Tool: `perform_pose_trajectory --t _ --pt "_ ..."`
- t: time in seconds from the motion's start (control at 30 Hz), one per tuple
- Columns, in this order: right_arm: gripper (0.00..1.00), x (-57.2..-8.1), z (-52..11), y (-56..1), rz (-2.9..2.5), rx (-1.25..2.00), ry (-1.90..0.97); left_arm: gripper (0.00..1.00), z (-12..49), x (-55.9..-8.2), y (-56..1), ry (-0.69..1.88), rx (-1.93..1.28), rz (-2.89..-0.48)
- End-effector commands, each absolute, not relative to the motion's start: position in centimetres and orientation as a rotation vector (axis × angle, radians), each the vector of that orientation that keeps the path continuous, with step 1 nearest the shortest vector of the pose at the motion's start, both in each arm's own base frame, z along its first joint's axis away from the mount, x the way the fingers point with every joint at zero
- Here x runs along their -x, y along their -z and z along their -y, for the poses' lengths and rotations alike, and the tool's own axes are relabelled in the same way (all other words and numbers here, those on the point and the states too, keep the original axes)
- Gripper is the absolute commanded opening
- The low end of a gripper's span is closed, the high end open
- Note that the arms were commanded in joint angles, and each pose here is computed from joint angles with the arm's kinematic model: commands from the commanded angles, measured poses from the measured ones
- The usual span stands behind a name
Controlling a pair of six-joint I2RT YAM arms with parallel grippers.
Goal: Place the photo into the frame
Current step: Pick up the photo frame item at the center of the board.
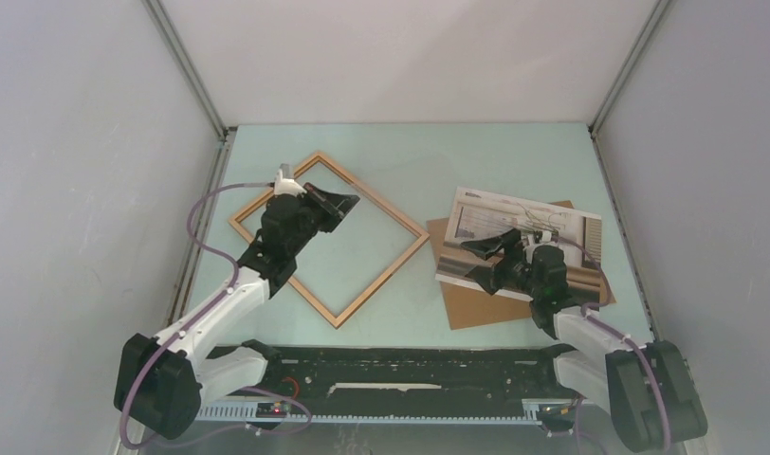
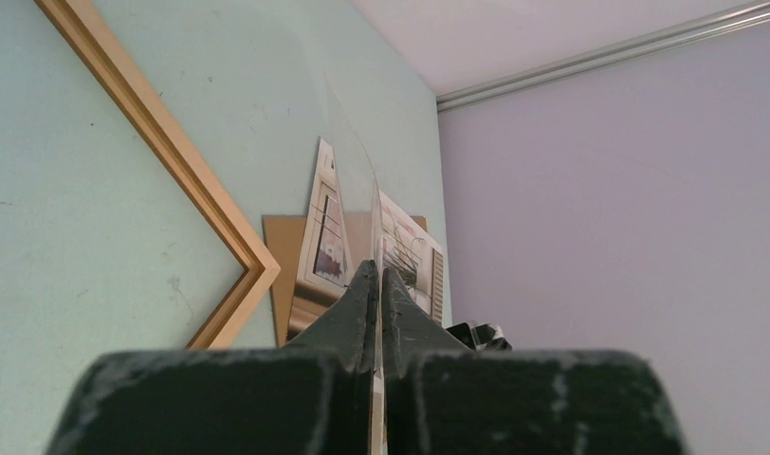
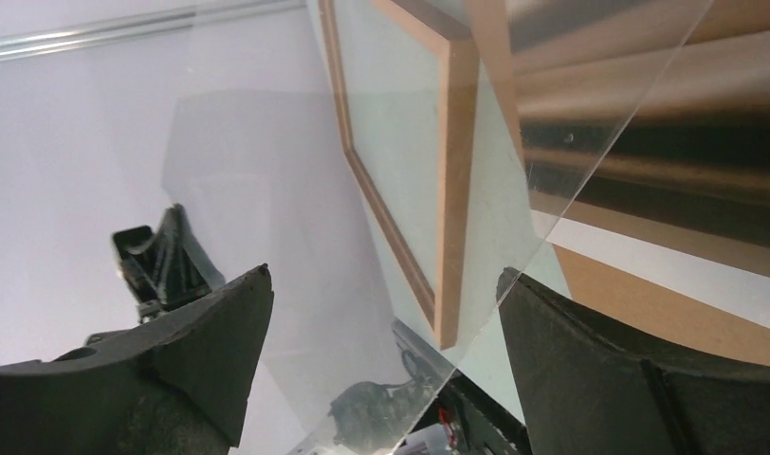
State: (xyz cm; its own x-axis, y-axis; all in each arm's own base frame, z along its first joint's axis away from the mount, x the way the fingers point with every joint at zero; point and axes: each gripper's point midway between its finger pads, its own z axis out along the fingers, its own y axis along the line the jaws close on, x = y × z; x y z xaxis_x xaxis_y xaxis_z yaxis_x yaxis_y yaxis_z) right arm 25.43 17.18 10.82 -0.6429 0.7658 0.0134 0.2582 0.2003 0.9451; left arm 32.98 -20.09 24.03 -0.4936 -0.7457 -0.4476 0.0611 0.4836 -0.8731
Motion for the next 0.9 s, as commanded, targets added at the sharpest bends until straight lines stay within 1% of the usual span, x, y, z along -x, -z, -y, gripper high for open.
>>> perform_pose_trajectory --t 0.0,0.13,0.27,0.4,0.6,0.87 --pt "0.94 -26.9 -17.3 -14.2 -1.864 -0.967 -1.568 0.00 19.6 -32.3 -24.4 1.159 0.609 -1.773" --pt "0.92 -27.8 -17.4 -15.6 -1.785 -1.050 -1.637 0.00 19.7 -31.6 -23.8 1.200 0.625 -1.767" --pt "0.88 -28.5 -17.1 -16.4 -1.711 -1.117 -1.661 0.00 19.3 -31.1 -22.3 1.191 0.650 -1.775" --pt "0.78 -29.0 -16.7 -15.3 -1.727 -1.218 -1.611 0.00 19.3 -30.8 -21.9 1.202 0.654 -1.772" --pt "0.58 -29.2 -16.9 -13.3 -1.788 -1.298 -1.531 0.00 19.4 -30.6 -21.5 1.207 0.647 -1.780" --pt "0.49 -30.1 -16.6 -12.7 -1.752 -1.350 -1.487 0.00 19.5 -30.2 -20.5 1.222 0.649 -1.792"
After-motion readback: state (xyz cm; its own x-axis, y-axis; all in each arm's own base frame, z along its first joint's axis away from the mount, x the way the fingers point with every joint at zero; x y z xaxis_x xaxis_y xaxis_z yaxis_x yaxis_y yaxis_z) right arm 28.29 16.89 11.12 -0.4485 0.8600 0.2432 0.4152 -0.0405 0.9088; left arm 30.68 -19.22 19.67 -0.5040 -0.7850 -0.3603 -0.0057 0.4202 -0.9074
